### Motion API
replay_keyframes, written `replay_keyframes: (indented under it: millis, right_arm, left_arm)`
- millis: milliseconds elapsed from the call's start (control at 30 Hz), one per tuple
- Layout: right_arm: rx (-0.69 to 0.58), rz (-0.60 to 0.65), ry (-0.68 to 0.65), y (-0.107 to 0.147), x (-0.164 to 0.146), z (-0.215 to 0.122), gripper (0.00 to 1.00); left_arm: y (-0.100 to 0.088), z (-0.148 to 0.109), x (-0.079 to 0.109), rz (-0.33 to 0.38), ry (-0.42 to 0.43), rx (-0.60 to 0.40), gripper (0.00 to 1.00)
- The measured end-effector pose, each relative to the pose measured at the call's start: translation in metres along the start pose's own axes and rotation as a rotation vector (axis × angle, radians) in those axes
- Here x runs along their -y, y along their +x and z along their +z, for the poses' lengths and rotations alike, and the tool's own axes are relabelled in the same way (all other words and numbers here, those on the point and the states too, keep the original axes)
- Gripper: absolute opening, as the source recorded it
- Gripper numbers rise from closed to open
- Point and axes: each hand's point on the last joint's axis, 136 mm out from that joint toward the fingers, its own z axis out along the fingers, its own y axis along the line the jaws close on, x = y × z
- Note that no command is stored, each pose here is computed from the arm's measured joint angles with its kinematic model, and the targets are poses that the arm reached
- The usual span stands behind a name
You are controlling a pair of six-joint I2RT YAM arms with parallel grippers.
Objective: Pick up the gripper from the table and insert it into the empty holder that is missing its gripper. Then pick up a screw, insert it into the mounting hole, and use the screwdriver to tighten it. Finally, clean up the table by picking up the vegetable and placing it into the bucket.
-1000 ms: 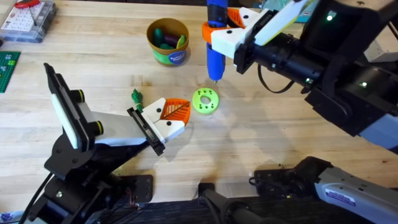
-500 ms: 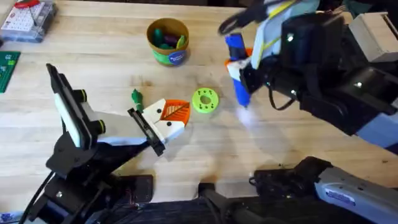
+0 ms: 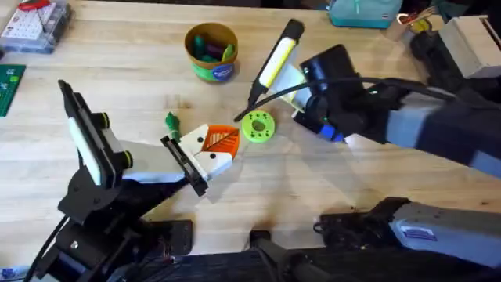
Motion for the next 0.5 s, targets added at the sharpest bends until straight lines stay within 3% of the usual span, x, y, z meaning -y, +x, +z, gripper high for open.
replay_keyframes:
  millis: [200,400,433,500]
  right_arm:
    - [-0.044,-0.053,-0.005,-0.001,-0.012,0.036,0.117]
    - [-0.030,-0.064,0.014,-0.009,-0.009,0.042,0.122]
    - [-0.028,-0.063,0.014,-0.009,-0.009,0.042,0.192]
    - [-0.023,-0.060,0.016,-0.010,-0.008,0.043,0.491]
  left_arm:
    - [0.000,0.000,0.000,0.000,0.000,0.000,0.009]
    - [0.000,0.000,-0.002,0.000,-0.009,0.001,0.009]
    - [0.000,0.000,-0.002,0.000,-0.012,0.001,0.009]
    - [0.000,0.000,-0.002,0.000,-0.012,0.002,0.009]
